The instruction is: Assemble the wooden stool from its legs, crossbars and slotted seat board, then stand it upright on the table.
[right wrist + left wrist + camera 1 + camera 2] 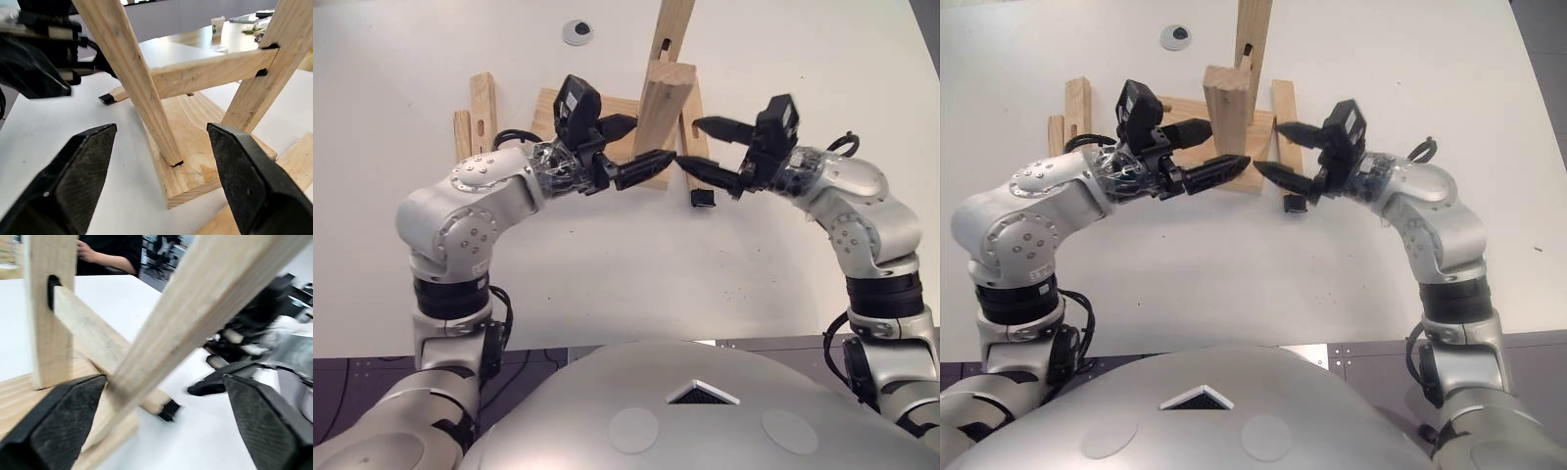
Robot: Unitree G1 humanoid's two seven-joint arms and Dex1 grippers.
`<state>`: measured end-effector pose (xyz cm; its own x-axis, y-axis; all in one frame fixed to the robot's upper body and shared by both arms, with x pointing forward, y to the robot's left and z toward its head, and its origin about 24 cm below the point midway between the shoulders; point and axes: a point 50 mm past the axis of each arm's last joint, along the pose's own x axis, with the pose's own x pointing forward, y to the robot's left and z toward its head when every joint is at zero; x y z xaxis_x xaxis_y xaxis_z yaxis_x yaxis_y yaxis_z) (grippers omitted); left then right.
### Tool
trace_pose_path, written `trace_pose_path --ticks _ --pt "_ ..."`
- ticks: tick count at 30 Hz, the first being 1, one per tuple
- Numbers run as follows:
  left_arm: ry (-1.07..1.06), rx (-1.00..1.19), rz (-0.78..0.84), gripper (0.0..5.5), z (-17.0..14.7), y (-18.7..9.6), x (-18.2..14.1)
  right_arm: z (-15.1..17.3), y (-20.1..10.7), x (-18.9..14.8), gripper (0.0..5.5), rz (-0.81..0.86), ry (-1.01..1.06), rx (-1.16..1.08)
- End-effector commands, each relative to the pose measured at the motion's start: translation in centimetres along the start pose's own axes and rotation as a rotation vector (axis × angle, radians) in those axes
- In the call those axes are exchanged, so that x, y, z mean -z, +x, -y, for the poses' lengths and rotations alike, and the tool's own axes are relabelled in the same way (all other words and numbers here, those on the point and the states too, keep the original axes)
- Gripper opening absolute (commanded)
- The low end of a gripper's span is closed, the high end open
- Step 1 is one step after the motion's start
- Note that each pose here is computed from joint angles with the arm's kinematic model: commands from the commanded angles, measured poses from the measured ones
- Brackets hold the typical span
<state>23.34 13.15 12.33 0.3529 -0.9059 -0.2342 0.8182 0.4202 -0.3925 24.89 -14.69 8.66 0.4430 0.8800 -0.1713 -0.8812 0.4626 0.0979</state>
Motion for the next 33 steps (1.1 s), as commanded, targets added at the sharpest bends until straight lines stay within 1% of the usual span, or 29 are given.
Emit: trace_pose_path --ticks 1,3,5,8,13,17,19,23,28,31,33 --pt "0.057 -0.108 -0.16 4.6 -5.7 -4.2 0.7 0.6 1.2 1.4 3.41 0.004 -0.033 0.048" --pt "0.082 -0.181 -0.155 4.6 -8.1 -5.6 0.0 0.6 2.0 2.0 3.41 0.012 -0.031 0.039" --pt "0.11 -0.246 -0.134 4.6 -9.9 -6.3 -0.8 0.3 2.6 2.5 3.41 0.005 -0.026 0.003" --pt "0.126 -0.446 -0.094 4.6 -13.1 -6.1 -1.3 -0.3 3.3 3.2 3.41 -0.014 -0.03 -0.044" --pt "0.153 -0.586 -0.132 4.6 -15.4 -5.8 1.1 -0.6 4.7 3.4 3.41 0.0 -0.018 -0.053" --pt "0.093 -0.592 -0.203 4.6 -15.9 -5.7 3.7 -0.7 4.9 4.0 3.41 -0.027 -0.022 -0.06" --pt "0.043 -0.493 -0.226 4.6 -15.1 -5.3 5.0 -0.4 4.9 4.3 3.41 -0.046 -0.035 -0.05" --pt "0.067 -0.166 -0.294 4.6 -11.8 -5.0 6.7 0.9 4.9 4.5 3.41 -0.068 -0.065 0.043" --pt "0.084 0.115 -0.475 4.6 -7.9 -5.9 9.0 2.7 4.8 4.7 3.41 -0.08 -0.086 0.18" --pt "0.041 0.327 -0.494 4.6 -4.5 -6.0 9.4 3.2 4.9 4.7 3.41 -0.072 -0.086 0.227" --pt "0.024 0.407 -0.478 4.6 -3.0 -5.9 9.0 3.3 4.9 4.8 3.41 -0.069 -0.088 0.236"
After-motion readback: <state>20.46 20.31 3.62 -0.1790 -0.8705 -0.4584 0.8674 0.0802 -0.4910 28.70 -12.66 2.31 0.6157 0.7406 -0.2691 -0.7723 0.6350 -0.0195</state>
